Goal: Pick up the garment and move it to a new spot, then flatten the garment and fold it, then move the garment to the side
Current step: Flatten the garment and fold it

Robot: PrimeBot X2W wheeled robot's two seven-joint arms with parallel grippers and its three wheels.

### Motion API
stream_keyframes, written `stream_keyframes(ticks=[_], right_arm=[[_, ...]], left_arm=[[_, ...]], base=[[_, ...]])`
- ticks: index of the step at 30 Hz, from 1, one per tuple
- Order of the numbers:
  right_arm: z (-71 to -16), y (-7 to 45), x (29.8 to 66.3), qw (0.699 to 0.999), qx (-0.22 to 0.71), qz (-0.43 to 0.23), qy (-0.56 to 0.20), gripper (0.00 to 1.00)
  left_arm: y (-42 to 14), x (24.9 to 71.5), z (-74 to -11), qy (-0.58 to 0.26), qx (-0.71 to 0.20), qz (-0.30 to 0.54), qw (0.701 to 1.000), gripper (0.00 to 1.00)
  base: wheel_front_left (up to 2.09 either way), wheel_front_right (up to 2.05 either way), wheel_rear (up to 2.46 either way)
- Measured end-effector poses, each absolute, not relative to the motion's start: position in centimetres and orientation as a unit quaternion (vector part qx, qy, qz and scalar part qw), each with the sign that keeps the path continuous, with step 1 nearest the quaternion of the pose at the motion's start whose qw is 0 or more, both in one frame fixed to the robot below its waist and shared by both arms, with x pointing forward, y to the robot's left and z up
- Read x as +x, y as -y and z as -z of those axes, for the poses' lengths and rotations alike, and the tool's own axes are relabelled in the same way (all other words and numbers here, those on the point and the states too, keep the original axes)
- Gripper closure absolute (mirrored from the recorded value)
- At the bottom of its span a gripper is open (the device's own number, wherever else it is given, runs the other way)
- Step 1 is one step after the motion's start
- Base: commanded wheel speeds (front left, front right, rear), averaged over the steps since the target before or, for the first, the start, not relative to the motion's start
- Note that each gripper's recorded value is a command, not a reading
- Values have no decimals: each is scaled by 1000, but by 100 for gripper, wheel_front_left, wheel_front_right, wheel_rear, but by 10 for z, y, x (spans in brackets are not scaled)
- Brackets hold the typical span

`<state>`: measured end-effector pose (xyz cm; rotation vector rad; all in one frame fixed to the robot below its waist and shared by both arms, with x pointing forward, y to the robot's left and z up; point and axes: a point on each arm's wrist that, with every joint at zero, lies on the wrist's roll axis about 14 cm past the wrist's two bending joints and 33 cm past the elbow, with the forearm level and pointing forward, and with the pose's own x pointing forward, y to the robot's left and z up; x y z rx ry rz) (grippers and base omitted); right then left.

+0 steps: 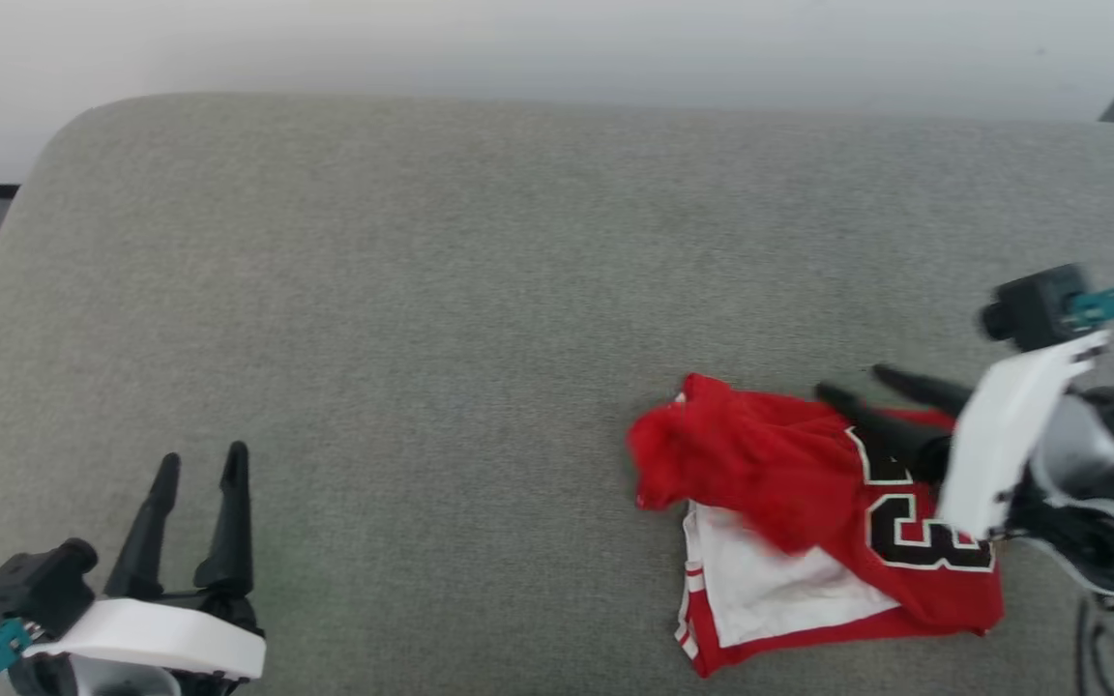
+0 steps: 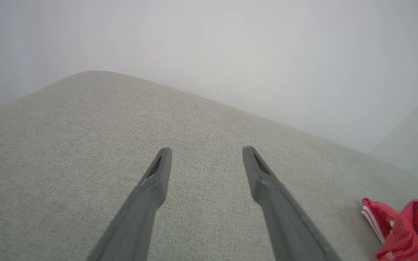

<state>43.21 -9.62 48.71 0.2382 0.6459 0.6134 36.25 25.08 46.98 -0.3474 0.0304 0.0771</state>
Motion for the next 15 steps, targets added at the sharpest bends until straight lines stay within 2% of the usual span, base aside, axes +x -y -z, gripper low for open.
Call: stream_keyframes(ticks=[7, 15], right_arm=[[-504, 143, 433, 927, 123, -235, -264, 0], [-518, 197, 414, 960, 112, -159, -199, 0]], left_arm=[[-251, 364, -473, -11, -169, -33, 985, 0], [-249, 363, -480, -3, -159, -21, 987, 0]], base=[[0, 0, 0], [0, 0, 0]])
